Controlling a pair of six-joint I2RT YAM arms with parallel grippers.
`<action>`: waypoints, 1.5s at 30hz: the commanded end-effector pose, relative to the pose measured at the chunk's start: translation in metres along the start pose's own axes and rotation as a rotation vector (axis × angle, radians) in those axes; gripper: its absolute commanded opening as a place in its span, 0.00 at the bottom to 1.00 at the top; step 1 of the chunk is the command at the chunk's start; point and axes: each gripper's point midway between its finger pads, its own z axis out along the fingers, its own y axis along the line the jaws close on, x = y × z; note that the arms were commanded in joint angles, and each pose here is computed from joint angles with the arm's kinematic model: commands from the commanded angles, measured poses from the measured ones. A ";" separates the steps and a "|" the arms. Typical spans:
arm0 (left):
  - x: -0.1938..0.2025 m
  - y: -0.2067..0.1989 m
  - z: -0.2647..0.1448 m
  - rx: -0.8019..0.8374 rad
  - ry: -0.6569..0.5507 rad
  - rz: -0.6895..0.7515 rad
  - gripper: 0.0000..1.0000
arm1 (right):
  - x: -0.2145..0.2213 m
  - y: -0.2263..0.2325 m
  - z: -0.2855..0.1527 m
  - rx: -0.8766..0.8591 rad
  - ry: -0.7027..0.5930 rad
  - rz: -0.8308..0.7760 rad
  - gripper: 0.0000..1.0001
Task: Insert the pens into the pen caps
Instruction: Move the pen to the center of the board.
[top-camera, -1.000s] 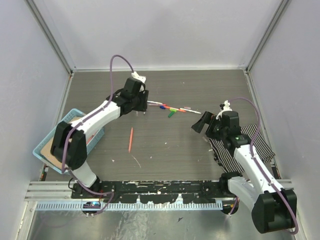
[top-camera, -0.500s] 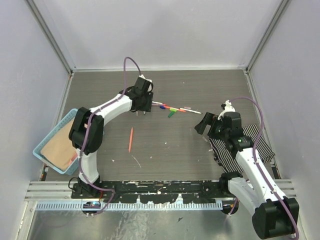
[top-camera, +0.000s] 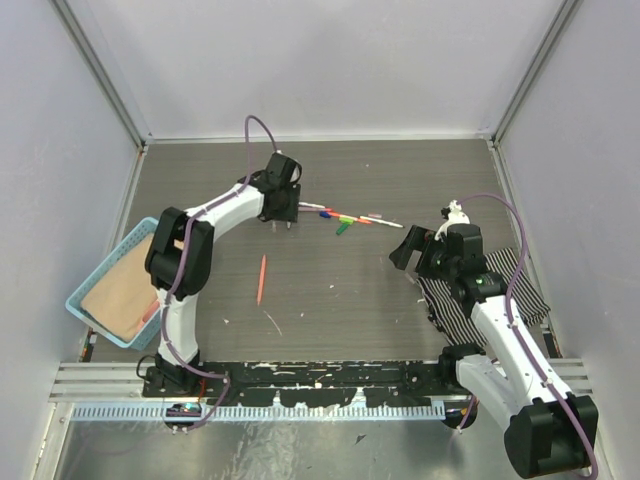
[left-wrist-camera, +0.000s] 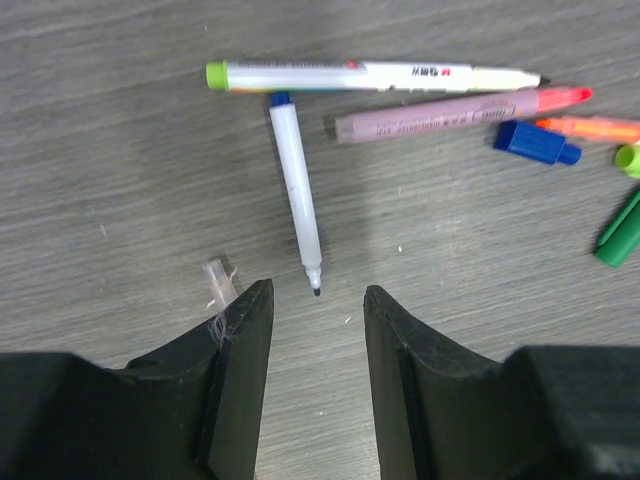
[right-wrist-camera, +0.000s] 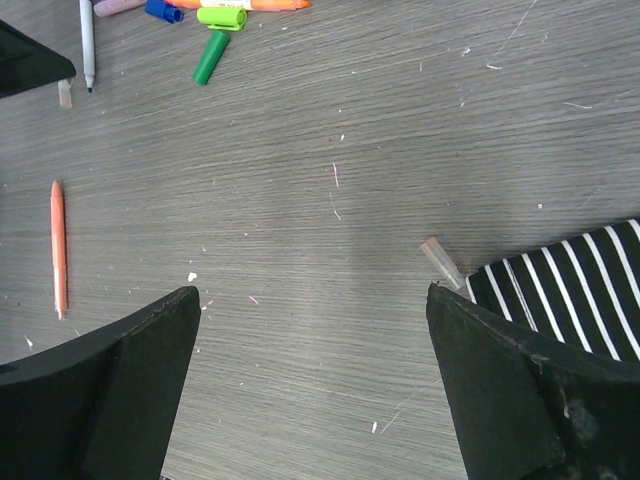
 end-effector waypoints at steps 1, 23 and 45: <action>-0.034 -0.002 -0.003 0.057 -0.056 -0.007 0.48 | -0.014 0.009 -0.005 -0.032 -0.041 -0.031 1.00; -0.075 -0.019 -0.021 0.230 -0.132 0.422 0.53 | -0.037 0.024 0.012 -0.067 -0.011 -0.067 1.00; -0.089 -0.036 0.014 0.301 -0.073 0.471 0.51 | -0.033 0.018 0.015 -0.048 0.001 -0.077 1.00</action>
